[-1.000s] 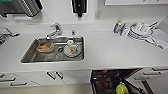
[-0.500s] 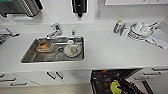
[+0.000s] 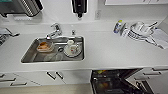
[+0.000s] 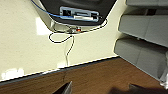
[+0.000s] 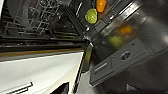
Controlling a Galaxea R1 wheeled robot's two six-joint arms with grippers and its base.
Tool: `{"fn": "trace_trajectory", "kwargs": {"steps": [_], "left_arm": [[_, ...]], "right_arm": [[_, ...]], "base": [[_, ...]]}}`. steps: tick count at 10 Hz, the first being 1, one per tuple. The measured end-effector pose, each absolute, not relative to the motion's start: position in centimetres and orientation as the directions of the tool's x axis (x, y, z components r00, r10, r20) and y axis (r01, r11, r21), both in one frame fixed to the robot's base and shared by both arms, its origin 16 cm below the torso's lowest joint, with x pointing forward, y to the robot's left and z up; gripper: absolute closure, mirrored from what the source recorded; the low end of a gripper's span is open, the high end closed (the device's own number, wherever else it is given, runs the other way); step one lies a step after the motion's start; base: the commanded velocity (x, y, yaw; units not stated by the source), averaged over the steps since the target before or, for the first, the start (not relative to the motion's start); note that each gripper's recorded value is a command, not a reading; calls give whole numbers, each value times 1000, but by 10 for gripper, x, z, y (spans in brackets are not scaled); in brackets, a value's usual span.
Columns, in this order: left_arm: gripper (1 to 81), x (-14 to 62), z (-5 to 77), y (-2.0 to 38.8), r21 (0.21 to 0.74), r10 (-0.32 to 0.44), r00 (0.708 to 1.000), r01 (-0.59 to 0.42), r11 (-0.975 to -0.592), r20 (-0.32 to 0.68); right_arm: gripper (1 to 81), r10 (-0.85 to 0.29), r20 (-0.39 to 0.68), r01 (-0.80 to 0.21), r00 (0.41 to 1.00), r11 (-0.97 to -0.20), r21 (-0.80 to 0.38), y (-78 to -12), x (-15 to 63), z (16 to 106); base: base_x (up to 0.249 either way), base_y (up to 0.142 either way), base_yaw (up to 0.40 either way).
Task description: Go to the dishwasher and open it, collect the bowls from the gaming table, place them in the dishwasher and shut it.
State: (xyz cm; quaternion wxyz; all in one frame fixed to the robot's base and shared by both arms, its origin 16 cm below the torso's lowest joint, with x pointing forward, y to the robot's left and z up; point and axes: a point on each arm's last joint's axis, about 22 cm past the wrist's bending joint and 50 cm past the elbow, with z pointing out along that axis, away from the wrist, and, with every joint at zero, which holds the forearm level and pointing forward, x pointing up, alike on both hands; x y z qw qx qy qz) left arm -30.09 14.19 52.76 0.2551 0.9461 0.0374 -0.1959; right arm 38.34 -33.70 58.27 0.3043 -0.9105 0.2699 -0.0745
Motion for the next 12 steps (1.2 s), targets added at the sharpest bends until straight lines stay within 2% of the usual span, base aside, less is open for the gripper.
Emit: {"fn": "trace_trajectory", "kwargs": {"steps": [2,3,7,10,12], "left_arm": [[10,-292,512,145,429,-36,914,155,-890,-404],[10,-286,508,141,426,-28,915,161,-890,-403],[10,-275,500,163,376,17,911,187,-908,-412],[10,-242,485,163,375,40,927,190,-907,-374],[10,-222,475,164,378,41,936,181,-908,-350]], "right_arm": [[10,-542,-63,-497,838,-710,-498,-393,335,587],[10,-543,-113,-530,832,-720,-448,-408,294,586],[10,-559,-263,-618,786,-713,-330,-419,181,584],[10,-648,-322,-721,690,-654,-229,-438,123,587],[10,-693,-326,-763,643,-617,-191,-443,98,581]], "base": [[0,0,0],[0,0,0],[0,0,0],[0,0,0],[0,0,0]]}}
